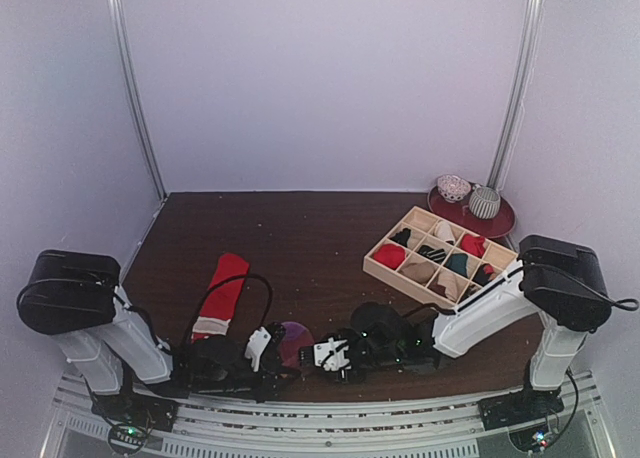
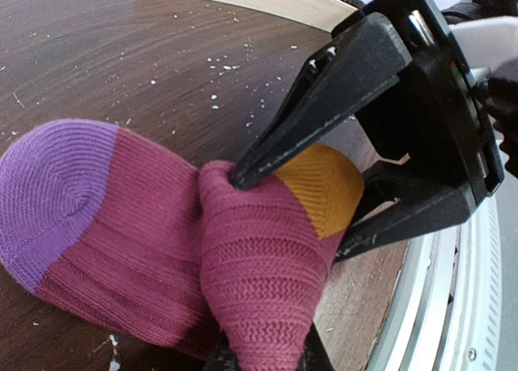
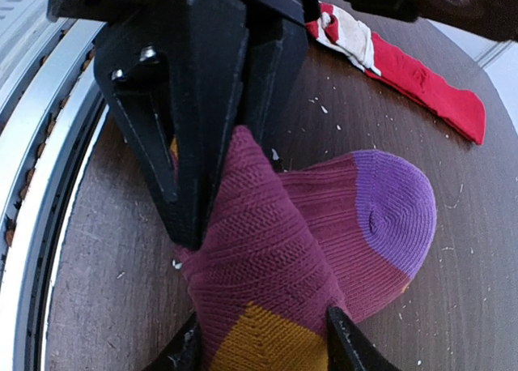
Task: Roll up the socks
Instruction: Roll a pair of socks at the center of the board.
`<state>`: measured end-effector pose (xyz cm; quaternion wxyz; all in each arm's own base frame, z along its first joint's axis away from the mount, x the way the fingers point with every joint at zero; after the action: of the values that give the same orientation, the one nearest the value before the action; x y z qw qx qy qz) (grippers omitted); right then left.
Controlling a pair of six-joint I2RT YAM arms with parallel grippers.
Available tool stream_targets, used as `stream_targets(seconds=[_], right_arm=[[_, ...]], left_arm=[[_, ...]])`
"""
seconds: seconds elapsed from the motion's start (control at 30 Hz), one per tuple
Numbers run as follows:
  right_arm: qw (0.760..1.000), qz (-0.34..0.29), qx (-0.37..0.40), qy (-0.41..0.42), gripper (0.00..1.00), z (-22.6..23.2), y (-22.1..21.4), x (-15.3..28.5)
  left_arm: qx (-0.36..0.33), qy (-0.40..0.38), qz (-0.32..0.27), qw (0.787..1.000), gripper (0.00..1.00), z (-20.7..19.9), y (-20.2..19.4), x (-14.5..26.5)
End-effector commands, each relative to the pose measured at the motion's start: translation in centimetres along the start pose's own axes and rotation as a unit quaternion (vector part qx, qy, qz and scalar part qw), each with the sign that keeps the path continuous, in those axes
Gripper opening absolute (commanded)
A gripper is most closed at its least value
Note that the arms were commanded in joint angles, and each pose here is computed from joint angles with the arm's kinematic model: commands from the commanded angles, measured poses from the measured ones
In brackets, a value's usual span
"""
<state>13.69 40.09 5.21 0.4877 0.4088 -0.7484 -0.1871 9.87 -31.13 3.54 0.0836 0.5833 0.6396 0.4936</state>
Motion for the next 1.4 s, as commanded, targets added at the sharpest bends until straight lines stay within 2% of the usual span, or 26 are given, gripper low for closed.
stream_targets(seconds=[0.0,0.03,0.07,0.1,0.2,0.23,0.27,0.3,0.43,0.53,0.67,0.77,0.93,1.07,1.23,1.37], right_arm=[[0.997,0.037,-0.036,0.054,0.41,1.9,-1.6,-0.5],[0.996,0.046,-0.045,0.059,0.38,2.0,-1.8,-0.7],[0.995,0.058,-0.055,0.068,0.35,2.2,-2.0,-0.8],[0.993,0.069,-0.064,0.077,0.33,2.4,-2.2,-1.0],[0.982,0.114,-0.101,0.112,0.29,3.2,-2.9,-1.2],[0.978,0.128,-0.115,0.121,0.29,3.3,-3.0,-1.1],[0.973,0.142,-0.128,0.130,0.29,3.4,-3.0,-1.0],[0.968,0.154,-0.141,0.138,0.29,3.5,-2.9,-0.9],[0.946,0.197,-0.193,0.171,0.31,3.6,-2.0,-0.2],[0.920,0.234,-0.242,0.202,0.31,4.0,-1.7,-0.1],[0.893,0.255,-0.294,0.227,0.31,4.7,-1.5,-0.4],[0.886,0.256,-0.315,0.224,0.31,4.7,-1.4,-0.8],[0.886,0.253,-0.326,0.212,0.31,4.9,-1.9,-1.0],[0.874,0.257,-0.339,0.235,0.31,5.8,-2.1,-1.5],[0.851,0.278,-0.358,0.265,0.31,6.2,-3.1,-1.7],[0.838,0.296,-0.369,0.273,0.31,6.3,-4.2,-1.8]], left_arm=[[-0.024,0.072,0.182,0.980,0.00,4.4,-8.2,1.8],[-0.030,0.071,0.178,0.981,0.00,4.3,-8.0,1.8],[-0.035,0.071,0.173,0.982,0.07,4.3,-7.7,1.8],[-0.042,0.071,0.165,0.983,0.20,4.2,-7.3,1.9],[-0.067,0.081,0.142,0.984,0.46,4.0,-5.9,2.1],[-0.077,0.091,0.143,0.982,0.68,4.3,-5.7,2.4],[-0.085,0.101,0.137,0.982,0.94,4.4,-5.2,2.7],[-0.096,0.106,0.131,0.981,0.98,4.4,-4.8,3.0],[-0.120,0.106,0.088,0.983,0.98,3.5,-2.2,3.8],[-0.128,0.095,0.044,0.986,0.98,2.8,-0.6,4.7],[-0.143,0.101,-0.004,0.985,0.98,2.9,0.6,5.8],[-0.136,0.111,-0.040,0.984,0.98,3.2,1.5,6.8],[-0.112,0.135,-0.063,0.982,0.98,4.1,1.9,8.2],[-0.107,0.104,-0.097,0.984,0.98,3.5,2.4,9.2],[-0.169,0.051,-0.113,0.978,0.98,1.3,3.4,9.1],[-0.233,0.029,-0.128,0.964,0.96,0.1,4.1,8.5]])
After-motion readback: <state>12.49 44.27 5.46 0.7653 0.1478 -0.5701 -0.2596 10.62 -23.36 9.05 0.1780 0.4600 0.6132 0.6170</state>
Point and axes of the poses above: each gripper's point midway between its finger pads, its own x axis back along the fingers, its own z axis along the line the jaws close on, y = z × x, the point moved 3 cm from there along x, back along the fingers, and after that the axes turned 7 degrees about x, right-handed, at the moved point
